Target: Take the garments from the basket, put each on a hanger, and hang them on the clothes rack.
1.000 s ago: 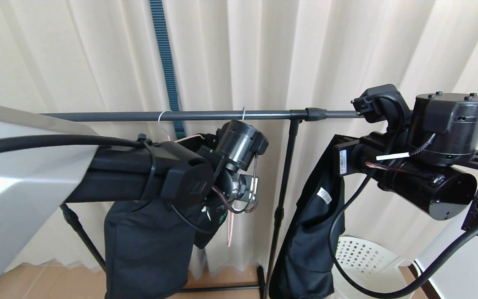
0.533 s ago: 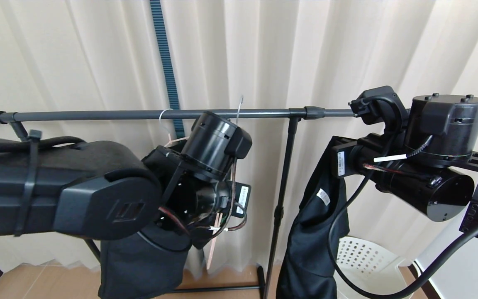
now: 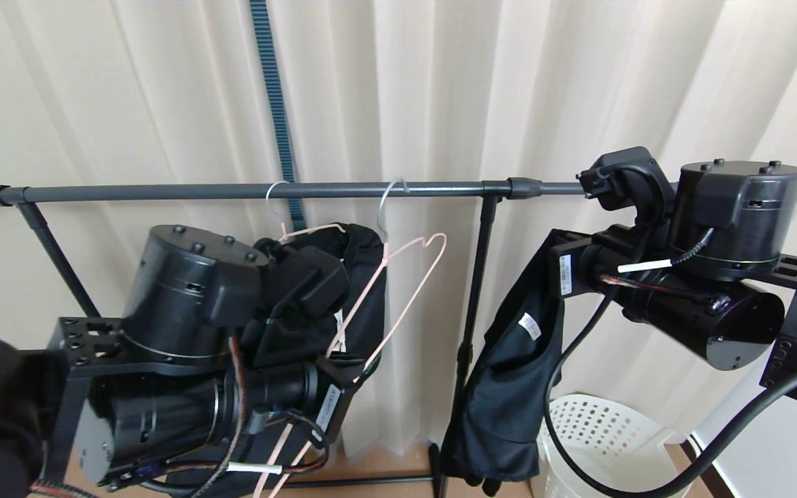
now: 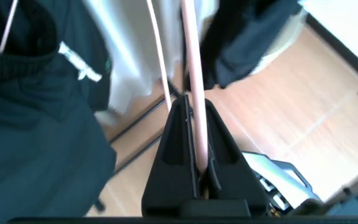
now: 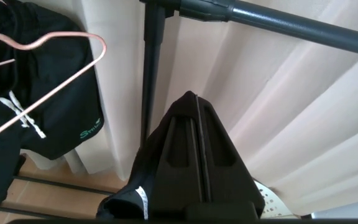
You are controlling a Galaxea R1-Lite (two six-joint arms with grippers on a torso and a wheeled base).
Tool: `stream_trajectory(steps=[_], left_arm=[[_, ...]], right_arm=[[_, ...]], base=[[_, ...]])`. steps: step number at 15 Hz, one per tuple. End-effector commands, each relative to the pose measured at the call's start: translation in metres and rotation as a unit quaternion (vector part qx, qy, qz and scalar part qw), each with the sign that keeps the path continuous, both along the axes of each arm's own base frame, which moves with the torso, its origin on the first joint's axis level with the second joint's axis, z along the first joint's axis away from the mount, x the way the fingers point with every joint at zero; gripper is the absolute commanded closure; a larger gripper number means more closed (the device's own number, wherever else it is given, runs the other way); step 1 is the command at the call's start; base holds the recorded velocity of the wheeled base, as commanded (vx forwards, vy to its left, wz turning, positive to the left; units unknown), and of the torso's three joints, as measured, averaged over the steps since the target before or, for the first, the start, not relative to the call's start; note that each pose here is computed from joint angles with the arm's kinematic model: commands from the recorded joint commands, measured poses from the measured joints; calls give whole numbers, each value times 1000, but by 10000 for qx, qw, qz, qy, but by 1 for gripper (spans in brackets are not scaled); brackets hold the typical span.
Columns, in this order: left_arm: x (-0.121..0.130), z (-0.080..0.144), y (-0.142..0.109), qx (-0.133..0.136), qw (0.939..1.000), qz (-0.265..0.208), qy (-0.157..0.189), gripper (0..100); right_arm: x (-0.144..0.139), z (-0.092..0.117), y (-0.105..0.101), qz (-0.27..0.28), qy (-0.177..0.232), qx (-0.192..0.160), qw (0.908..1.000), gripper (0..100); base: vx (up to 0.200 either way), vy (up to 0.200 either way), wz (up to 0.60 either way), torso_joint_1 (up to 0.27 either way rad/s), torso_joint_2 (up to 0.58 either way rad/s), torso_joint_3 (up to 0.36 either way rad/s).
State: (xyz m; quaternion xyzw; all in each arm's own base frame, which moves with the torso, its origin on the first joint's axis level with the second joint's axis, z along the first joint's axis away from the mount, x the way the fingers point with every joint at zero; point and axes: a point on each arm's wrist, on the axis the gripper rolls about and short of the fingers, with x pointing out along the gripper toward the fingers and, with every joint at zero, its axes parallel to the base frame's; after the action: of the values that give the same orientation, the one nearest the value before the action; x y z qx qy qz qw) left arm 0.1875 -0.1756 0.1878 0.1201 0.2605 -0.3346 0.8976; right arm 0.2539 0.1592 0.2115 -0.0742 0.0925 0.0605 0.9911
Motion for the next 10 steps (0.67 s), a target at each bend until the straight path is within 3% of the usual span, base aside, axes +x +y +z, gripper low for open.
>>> stream_trajectory(steps=[1, 4, 10], left_arm=[[-13, 4, 20, -176, 9997, -136, -123, 100], [-22, -3, 36, -211, 9961, -811, -268, 100], [-27, -8, 38, -477, 9891, -1393, -77, 100]], right_arm=[[2, -3, 2, 0, 42, -34, 10000, 100], [6, -7, 4, -21, 78, -70, 9999, 100], [20, -8, -1, -235, -15, -16, 9997, 100]], base=[[0, 0, 0, 0, 0, 0], [0, 0, 0, 0, 0, 0], [0, 0, 0, 0, 0, 0]])
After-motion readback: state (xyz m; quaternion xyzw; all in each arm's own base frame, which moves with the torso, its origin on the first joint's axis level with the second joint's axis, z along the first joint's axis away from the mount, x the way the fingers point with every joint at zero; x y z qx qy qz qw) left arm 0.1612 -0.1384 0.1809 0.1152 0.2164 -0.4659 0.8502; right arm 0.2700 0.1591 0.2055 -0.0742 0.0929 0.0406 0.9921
